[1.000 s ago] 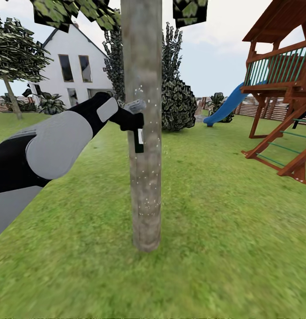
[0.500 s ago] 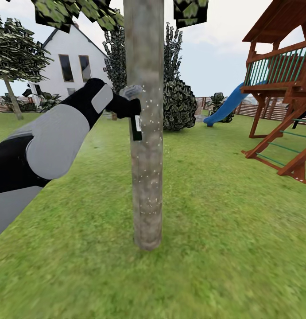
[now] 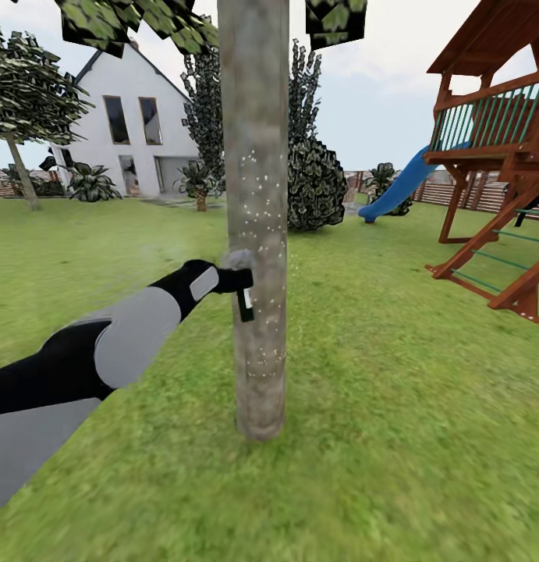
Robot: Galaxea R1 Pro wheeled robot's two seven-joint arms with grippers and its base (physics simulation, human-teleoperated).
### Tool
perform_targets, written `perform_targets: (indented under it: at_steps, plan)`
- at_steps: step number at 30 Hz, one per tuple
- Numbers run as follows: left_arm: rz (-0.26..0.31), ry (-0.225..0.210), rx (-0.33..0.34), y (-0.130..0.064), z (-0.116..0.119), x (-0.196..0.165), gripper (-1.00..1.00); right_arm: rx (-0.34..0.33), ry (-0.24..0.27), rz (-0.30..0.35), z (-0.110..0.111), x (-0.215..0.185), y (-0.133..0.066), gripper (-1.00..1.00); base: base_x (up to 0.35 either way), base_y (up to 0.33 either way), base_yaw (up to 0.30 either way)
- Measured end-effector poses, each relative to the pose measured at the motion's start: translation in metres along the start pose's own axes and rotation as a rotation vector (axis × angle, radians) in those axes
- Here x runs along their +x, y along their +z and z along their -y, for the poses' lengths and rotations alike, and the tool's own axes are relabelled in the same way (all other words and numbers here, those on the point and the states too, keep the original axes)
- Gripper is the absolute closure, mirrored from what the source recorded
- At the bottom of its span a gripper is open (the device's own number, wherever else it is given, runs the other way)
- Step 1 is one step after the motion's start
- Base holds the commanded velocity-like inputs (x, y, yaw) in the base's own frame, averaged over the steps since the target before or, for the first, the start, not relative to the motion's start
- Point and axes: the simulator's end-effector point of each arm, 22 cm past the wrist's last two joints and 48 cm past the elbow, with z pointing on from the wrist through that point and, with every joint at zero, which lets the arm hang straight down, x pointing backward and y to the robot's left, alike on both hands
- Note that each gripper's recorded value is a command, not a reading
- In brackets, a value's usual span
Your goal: In the garden, pick up the pesticide atomizer on the floor and spray pesticide onto both trees until each tree trunk is fully covered.
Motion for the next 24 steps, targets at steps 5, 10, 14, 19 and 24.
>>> perform_targets:
  at_steps: [5,10,14,19,24]
  plan:
    - [0.002,-0.016,-0.011,0.010,-0.013,0.030,1.00,0.000,0.000,0.000,0.000,0.000,0.000,-1.00,0.000,0.000,0.000]
    - [-0.049,-0.053,-0.039,0.027,-0.040,0.115,1.00,0.000,0.000,0.000,0.000,0.000,0.000,-1.00,0.000,0.000,0.000]
    - [-0.056,-0.081,-0.065,0.034,-0.061,0.181,1.00,0.000,0.000,0.000,0.000,0.000,0.000,-1.00,0.000,0.000,0.000]
    - [-0.060,-0.115,-0.108,0.030,-0.087,0.276,1.00,-0.001,0.000,0.000,0.000,0.000,0.000,-1.00,0.000,0.000,0.000]
    - [-0.095,-0.135,-0.128,0.022,-0.096,0.330,1.00,-0.002,-0.001,0.000,-0.001,0.000,0.000,-1.00,-0.071,0.070,0.000]
